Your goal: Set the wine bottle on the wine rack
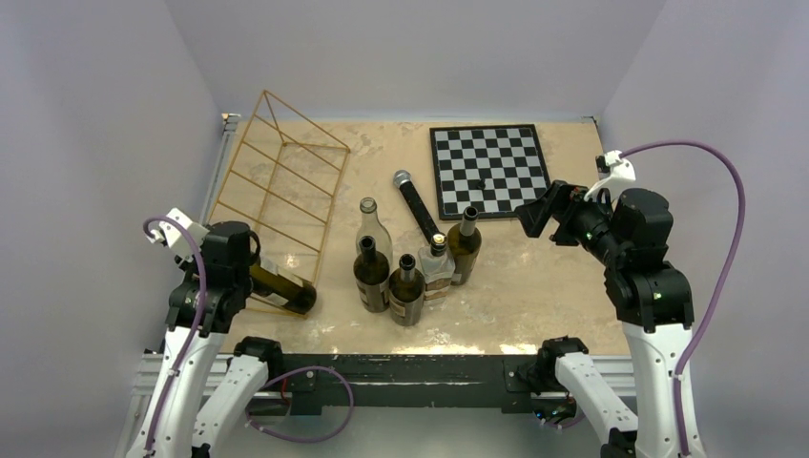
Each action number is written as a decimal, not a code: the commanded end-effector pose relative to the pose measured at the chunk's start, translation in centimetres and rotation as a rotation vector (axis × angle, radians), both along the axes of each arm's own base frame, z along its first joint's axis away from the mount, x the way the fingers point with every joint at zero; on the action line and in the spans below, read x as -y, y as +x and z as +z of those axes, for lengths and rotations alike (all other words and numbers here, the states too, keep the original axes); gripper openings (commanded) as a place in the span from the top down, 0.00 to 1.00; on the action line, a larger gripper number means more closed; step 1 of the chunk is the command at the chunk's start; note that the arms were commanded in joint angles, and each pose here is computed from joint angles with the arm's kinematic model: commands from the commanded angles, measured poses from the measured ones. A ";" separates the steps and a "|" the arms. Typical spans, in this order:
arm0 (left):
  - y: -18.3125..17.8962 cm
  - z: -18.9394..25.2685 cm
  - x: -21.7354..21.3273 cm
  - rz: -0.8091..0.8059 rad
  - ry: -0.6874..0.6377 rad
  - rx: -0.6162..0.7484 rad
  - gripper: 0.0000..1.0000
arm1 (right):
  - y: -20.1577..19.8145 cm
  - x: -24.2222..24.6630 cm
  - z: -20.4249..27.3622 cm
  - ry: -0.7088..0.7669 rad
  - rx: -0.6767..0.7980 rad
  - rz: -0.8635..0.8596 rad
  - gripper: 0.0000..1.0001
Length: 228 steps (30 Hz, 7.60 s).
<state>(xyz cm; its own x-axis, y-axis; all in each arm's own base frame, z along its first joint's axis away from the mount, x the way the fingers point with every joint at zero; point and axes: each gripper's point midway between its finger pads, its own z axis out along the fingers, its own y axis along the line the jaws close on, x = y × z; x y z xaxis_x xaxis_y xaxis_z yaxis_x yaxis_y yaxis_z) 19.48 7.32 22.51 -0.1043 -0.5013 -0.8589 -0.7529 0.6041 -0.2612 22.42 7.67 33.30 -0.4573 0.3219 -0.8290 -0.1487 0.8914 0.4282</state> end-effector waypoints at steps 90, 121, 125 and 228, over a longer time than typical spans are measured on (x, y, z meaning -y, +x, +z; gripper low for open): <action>0.1 5.4 30.1 -1.757 0.095 0.329 0.72 | -0.8 -0.3 0.3 0.000 -0.009 0.028 0.02; 4.8 15.9 16.3 -0.948 0.155 0.299 1.00 | -1.4 0.0 0.6 0.008 0.008 0.007 0.03; 5.6 16.4 15.1 -0.913 0.119 0.304 1.00 | -1.4 -0.1 0.6 0.011 0.009 0.012 0.03; 9.5 0.9 -0.4 -0.204 -0.321 0.109 0.47 | -0.8 0.2 -0.3 0.005 -0.013 -0.007 0.03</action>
